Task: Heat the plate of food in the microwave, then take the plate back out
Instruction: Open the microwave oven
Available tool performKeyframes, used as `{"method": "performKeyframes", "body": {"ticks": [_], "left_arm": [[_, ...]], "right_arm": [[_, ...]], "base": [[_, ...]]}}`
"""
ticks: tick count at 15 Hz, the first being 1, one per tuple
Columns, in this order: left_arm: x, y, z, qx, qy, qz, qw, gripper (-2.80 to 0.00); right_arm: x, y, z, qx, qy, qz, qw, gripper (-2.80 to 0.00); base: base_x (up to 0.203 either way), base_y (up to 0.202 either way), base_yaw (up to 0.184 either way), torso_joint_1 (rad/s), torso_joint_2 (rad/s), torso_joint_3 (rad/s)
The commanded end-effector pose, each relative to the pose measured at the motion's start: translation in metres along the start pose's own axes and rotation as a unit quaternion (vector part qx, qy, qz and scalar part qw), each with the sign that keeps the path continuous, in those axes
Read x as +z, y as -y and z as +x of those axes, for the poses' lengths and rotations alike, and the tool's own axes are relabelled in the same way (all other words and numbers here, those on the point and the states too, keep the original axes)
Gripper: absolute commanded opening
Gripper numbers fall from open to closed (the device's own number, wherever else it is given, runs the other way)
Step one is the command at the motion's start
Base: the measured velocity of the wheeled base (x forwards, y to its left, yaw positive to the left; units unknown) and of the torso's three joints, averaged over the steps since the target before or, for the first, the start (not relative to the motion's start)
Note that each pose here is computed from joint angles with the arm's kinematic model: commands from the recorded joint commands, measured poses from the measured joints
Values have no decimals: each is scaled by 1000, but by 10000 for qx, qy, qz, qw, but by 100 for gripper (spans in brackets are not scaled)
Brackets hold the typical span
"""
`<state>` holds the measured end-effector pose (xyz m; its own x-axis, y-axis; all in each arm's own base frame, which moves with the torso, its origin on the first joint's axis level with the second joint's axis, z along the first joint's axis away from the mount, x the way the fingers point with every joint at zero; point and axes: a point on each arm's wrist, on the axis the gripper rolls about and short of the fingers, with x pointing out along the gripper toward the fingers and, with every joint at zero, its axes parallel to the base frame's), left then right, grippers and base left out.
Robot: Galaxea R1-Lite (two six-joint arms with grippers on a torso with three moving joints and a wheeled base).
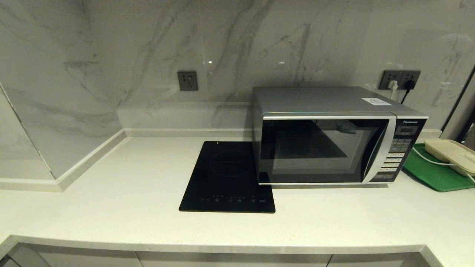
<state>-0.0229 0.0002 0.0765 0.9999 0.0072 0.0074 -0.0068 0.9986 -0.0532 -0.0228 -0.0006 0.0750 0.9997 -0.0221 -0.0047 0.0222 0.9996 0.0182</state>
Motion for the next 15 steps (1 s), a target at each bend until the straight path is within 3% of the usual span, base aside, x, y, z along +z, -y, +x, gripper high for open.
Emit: {"method": "performKeyframes", "body": {"ticks": [1, 15], "left_arm": [[0, 0, 0, 2, 1, -10, 10000, -280], [0, 0, 0, 2, 1, -10, 10000, -280]], "right_arm": [[0, 0, 0, 3, -7, 0, 10000, -280], [0, 0, 0, 3, -7, 0, 10000, -280]], "base": [[0, 0, 0, 0, 0, 0], [0, 0, 0, 0, 0, 0]]}}
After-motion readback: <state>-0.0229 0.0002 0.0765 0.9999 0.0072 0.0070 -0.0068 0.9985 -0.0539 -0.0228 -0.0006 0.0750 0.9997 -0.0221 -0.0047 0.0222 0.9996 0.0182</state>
